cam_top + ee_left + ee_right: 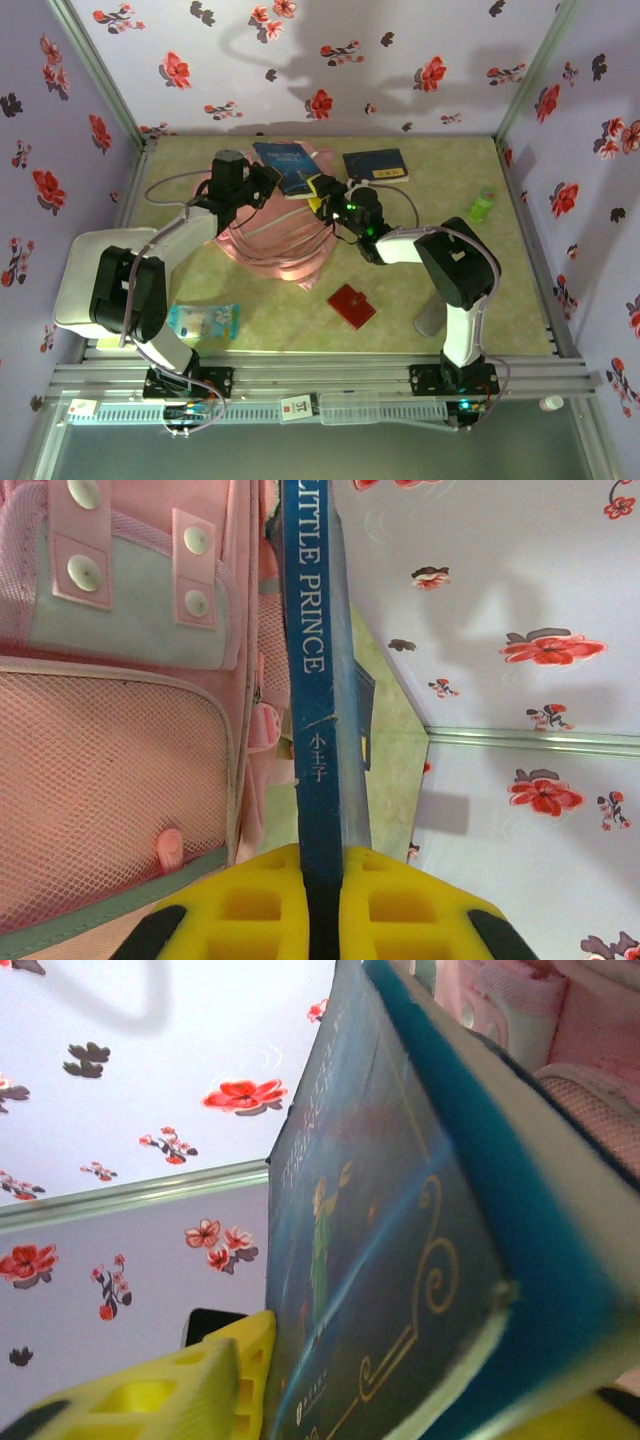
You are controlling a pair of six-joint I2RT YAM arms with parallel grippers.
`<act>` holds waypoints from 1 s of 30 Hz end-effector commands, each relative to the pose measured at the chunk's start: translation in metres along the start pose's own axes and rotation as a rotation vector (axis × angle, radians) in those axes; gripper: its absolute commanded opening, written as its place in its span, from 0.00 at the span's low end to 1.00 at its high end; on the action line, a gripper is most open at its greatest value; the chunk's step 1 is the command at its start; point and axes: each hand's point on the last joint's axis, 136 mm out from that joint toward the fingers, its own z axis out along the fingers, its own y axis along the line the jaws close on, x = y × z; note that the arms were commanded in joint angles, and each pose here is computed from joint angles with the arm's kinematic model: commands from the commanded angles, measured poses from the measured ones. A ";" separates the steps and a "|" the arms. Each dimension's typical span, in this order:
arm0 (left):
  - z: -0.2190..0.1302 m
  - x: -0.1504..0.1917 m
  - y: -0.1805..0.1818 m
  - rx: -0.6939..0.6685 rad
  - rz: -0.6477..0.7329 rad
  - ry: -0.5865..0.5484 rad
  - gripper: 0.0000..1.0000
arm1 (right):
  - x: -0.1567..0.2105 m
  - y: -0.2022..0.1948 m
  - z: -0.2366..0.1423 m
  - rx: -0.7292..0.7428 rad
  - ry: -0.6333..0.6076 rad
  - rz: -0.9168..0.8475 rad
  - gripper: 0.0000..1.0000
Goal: Pack books, pencil case, and school supplies into a backpack
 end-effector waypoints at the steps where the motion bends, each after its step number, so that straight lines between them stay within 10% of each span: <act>1: -0.011 0.005 -0.016 0.053 0.047 -0.006 0.00 | -0.007 0.016 0.000 -0.039 -0.035 -0.078 0.40; 6: -0.012 0.015 0.004 0.009 0.066 0.025 0.03 | -0.010 0.015 -0.011 0.015 -0.063 -0.179 0.22; 11: -0.022 0.022 0.011 -0.049 0.166 0.052 0.37 | -0.010 0.030 -0.023 0.038 -0.078 -0.313 0.05; 24: -0.059 0.032 0.005 -0.222 0.718 0.156 0.99 | -0.047 0.072 -0.084 0.079 -0.192 -0.570 0.01; 30: -0.058 0.048 0.008 -0.276 0.977 0.242 1.00 | -0.069 0.067 -0.116 0.181 -0.274 -0.626 0.01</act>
